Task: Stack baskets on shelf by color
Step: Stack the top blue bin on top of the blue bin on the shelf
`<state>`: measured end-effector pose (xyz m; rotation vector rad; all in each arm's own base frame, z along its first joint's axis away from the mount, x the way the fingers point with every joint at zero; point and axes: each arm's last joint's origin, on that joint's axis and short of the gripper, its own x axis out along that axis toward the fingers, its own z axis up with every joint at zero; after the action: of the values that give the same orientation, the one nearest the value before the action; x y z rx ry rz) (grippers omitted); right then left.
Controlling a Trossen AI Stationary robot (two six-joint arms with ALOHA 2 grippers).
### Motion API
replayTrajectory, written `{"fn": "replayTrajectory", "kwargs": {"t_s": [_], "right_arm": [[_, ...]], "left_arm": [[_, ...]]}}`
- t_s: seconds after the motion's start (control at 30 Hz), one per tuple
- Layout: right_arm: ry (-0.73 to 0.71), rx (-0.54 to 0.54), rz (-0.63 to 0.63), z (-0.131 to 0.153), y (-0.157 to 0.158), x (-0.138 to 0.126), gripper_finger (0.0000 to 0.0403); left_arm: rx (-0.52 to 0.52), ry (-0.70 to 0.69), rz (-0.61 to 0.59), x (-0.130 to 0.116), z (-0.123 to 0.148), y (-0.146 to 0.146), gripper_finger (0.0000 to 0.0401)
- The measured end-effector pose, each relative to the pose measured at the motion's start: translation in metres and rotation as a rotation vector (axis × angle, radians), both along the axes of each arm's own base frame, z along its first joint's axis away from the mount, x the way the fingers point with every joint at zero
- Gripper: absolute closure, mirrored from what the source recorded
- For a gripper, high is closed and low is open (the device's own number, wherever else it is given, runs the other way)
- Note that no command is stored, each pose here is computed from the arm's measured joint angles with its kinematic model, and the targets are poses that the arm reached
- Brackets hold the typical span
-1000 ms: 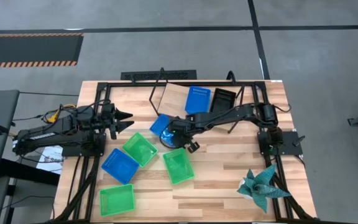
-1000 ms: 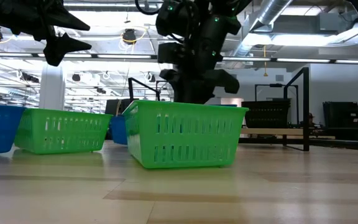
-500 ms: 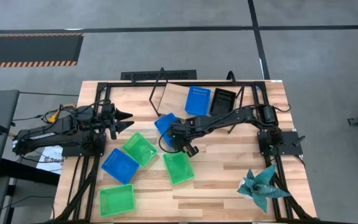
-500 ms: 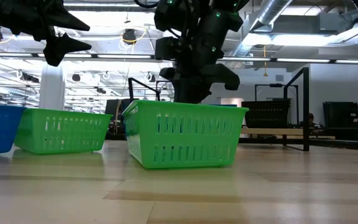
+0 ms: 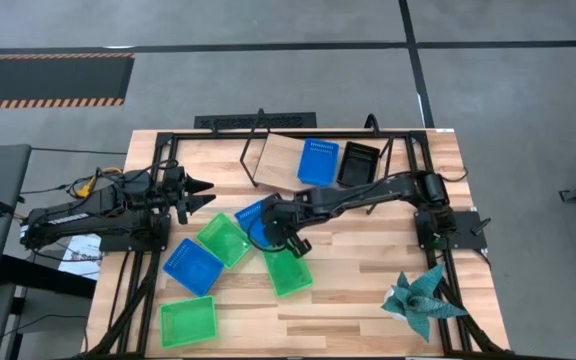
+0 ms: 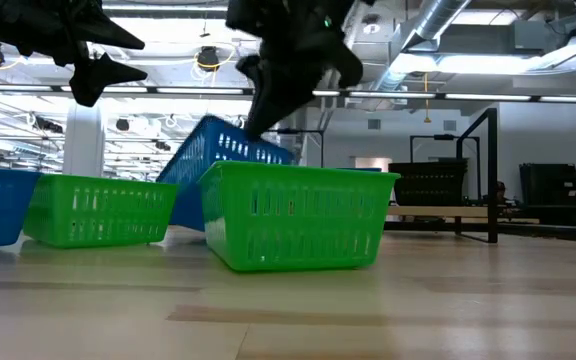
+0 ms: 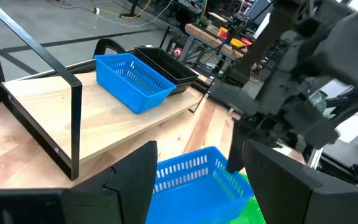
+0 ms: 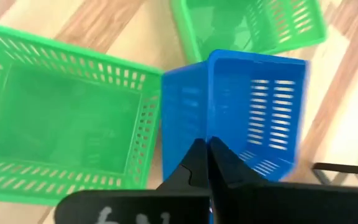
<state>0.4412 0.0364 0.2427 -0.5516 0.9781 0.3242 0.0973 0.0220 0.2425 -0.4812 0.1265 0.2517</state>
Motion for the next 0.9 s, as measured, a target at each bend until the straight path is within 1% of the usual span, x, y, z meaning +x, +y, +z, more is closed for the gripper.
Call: {"fn": "replayTrajectory", "kwargs": {"t_s": [0.2, 0.37, 0.6, 0.73, 0.9], "right_arm": [[-0.017, -0.010, 0.006, 0.024, 0.007, 0.001, 0.0402], [0.011, -0.015, -0.006, 0.038, 0.010, -0.003, 0.0402], [0.036, -0.010, -0.055, 0.035, 0.011, -0.005, 0.0403], [0.044, -0.007, -0.054, 0.034, 0.019, -0.007, 0.0403], [0.037, -0.059, -0.068, 0.039, 0.036, -0.014, 0.0403]], "left_arm": [[0.000, 0.000, 0.000, 0.000, 0.000, 0.000, 0.0174], [0.000, 0.005, 0.000, 0.000, 0.000, 0.000, 0.0174], [0.000, 0.006, 0.000, 0.000, -0.001, 0.000, 0.0174], [0.001, 0.006, 0.000, 0.000, -0.001, 0.000, 0.0174], [0.004, 0.007, -0.001, 0.000, -0.001, 0.000, 0.0174]]}}
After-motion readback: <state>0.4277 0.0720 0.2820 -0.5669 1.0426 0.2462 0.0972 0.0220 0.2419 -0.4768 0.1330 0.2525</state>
